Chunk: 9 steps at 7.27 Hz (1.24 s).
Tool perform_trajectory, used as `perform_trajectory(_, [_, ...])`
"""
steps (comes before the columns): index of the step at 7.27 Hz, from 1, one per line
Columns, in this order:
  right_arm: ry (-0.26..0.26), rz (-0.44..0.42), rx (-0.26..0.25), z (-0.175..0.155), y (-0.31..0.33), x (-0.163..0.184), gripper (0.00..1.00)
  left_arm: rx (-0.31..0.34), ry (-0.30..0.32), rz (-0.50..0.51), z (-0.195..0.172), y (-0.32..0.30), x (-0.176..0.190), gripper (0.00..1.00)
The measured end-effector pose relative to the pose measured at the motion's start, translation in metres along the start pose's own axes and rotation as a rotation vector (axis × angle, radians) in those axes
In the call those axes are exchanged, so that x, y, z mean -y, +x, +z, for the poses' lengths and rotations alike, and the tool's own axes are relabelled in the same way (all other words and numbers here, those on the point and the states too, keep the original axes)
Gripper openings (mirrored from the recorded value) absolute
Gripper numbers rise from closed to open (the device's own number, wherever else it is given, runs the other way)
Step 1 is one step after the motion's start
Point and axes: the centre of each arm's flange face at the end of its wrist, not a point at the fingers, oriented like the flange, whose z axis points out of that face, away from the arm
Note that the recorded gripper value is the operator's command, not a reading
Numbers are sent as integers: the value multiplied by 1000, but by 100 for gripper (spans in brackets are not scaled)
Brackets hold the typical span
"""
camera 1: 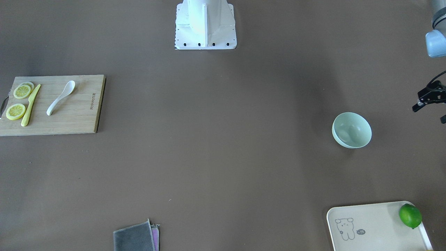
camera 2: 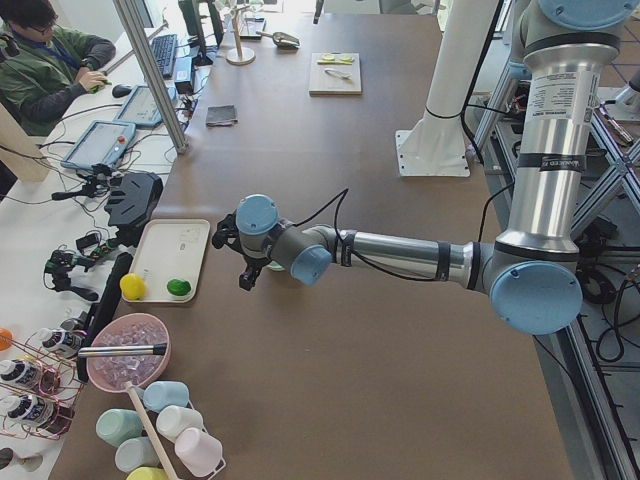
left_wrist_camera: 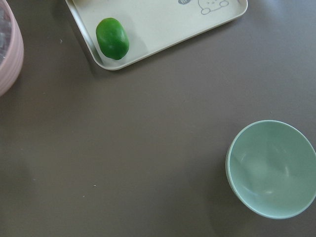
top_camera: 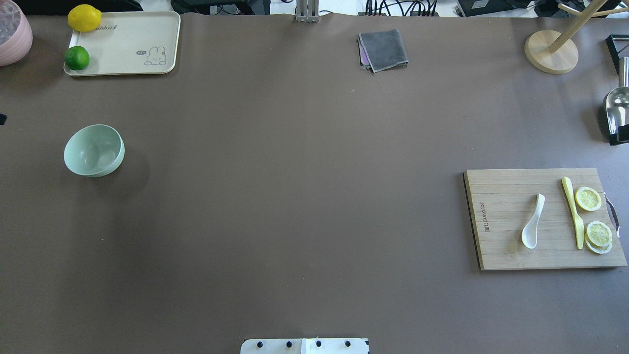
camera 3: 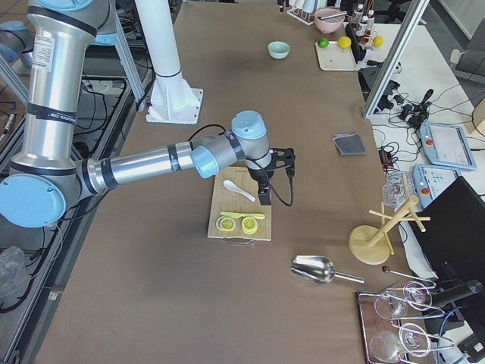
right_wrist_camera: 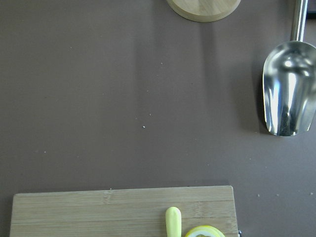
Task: Place spoon in bowl
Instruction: 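Reach the left gripper to the pale green bowl and grip its rim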
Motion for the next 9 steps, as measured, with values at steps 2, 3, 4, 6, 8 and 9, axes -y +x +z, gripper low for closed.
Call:
perform_trajectory(2, [14,21,8,13,-22,-7,99,-17,24,-52,66,36,-4,98])
perform_trajectory(3, [16,23,10,15,-24,-8,99,-20,27,-63,91,52,-6,92])
perform_trajectory(4, [17,23,10,15,-25,-9,99,-11,27,-63,110,60,-8,69])
perform_trajectory(6, [18,23,10,15,-25,-9,99,-2,23,-51,135,60,-12,7])
perform_trajectory(8, [18,23,11,15,-25,-9,99,-10,25,-42,141,64,-9,0])
perform_trajectory(9, [19,22,11,15,-25,-9,99,-24,35,-31,138,74,1,0])
